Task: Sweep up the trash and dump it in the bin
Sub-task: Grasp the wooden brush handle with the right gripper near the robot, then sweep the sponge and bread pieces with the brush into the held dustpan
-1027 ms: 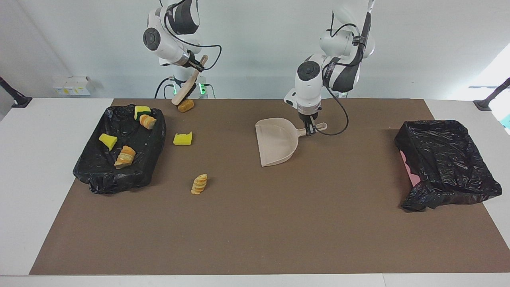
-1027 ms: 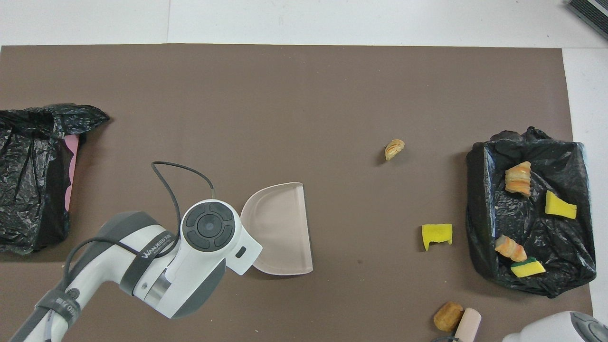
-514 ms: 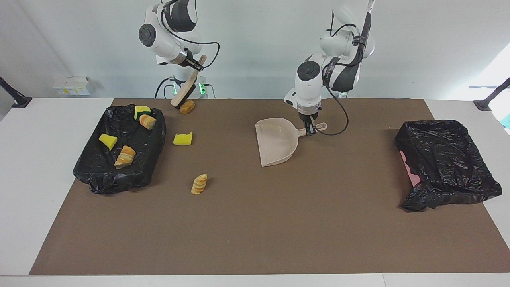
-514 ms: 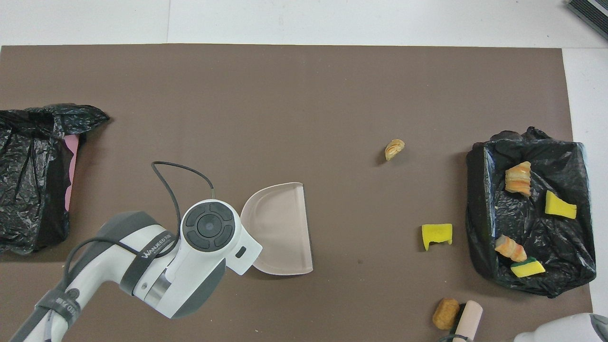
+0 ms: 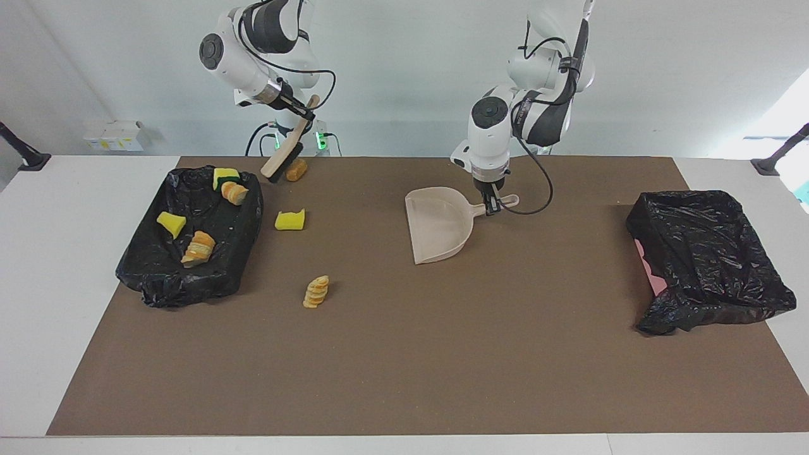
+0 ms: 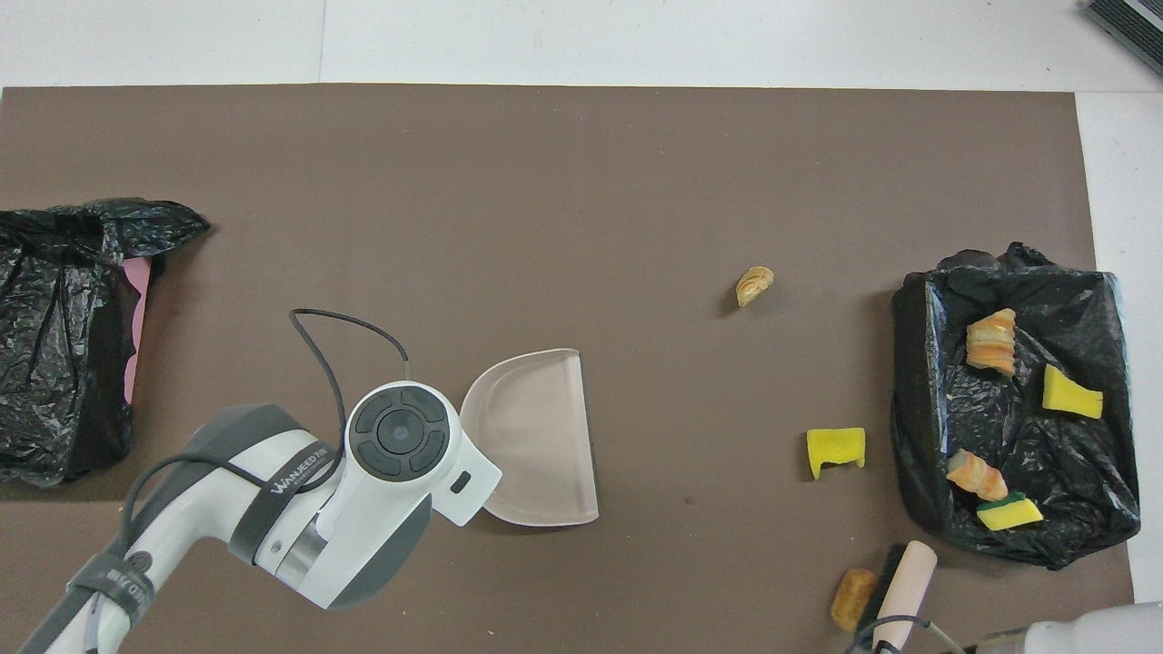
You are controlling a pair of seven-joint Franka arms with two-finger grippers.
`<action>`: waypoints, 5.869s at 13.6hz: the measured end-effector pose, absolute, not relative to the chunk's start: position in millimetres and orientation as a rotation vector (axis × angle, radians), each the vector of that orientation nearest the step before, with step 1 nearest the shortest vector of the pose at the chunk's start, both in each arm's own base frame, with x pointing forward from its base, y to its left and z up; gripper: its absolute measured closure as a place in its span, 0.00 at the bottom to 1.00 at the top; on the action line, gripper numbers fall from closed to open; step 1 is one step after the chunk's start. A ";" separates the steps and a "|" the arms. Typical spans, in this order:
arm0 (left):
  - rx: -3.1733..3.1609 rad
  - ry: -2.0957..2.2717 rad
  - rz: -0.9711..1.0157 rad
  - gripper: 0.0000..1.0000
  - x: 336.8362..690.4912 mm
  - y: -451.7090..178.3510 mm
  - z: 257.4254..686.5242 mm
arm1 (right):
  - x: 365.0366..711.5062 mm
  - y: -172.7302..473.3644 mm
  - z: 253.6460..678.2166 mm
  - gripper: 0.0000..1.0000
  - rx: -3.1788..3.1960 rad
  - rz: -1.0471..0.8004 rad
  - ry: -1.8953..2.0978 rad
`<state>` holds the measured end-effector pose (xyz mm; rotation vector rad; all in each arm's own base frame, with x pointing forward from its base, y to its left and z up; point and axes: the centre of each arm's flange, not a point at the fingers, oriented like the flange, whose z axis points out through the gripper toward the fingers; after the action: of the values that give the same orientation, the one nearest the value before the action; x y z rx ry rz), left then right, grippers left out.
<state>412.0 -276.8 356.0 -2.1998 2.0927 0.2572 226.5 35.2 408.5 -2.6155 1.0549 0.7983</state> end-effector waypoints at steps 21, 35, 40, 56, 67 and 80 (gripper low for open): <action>-2.201 2.092 0.257 0.69 412.0 -276.7 355.9 | 203.7 174.3 383.5 0.74 -3.111 0.752 1.462; -2.201 2.091 0.258 0.69 412.0 -276.6 355.9 | 248.0 153.0 352.5 0.74 -2.947 0.525 1.453; -2.201 2.091 0.258 0.69 412.0 -276.6 355.9 | 284.3 135.7 351.8 0.74 -2.873 0.473 1.403; -2.202 2.091 0.258 0.69 412.0 -276.6 355.8 | 344.1 221.2 378.2 0.74 -3.091 0.364 0.364; -2.267 2.016 0.207 0.69 414.8 -276.2 354.9 | 344.0 295.6 405.8 0.74 -3.070 0.443 -0.032; -2.281 1.862 0.188 0.69 390.9 -305.6 354.3 | 363.4 218.0 365.8 0.74 -3.075 0.463 -0.380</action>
<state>390.9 -305.6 354.3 -2.2807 1.8621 0.1879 363.4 218.0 365.8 -3.0750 -0.3803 0.4626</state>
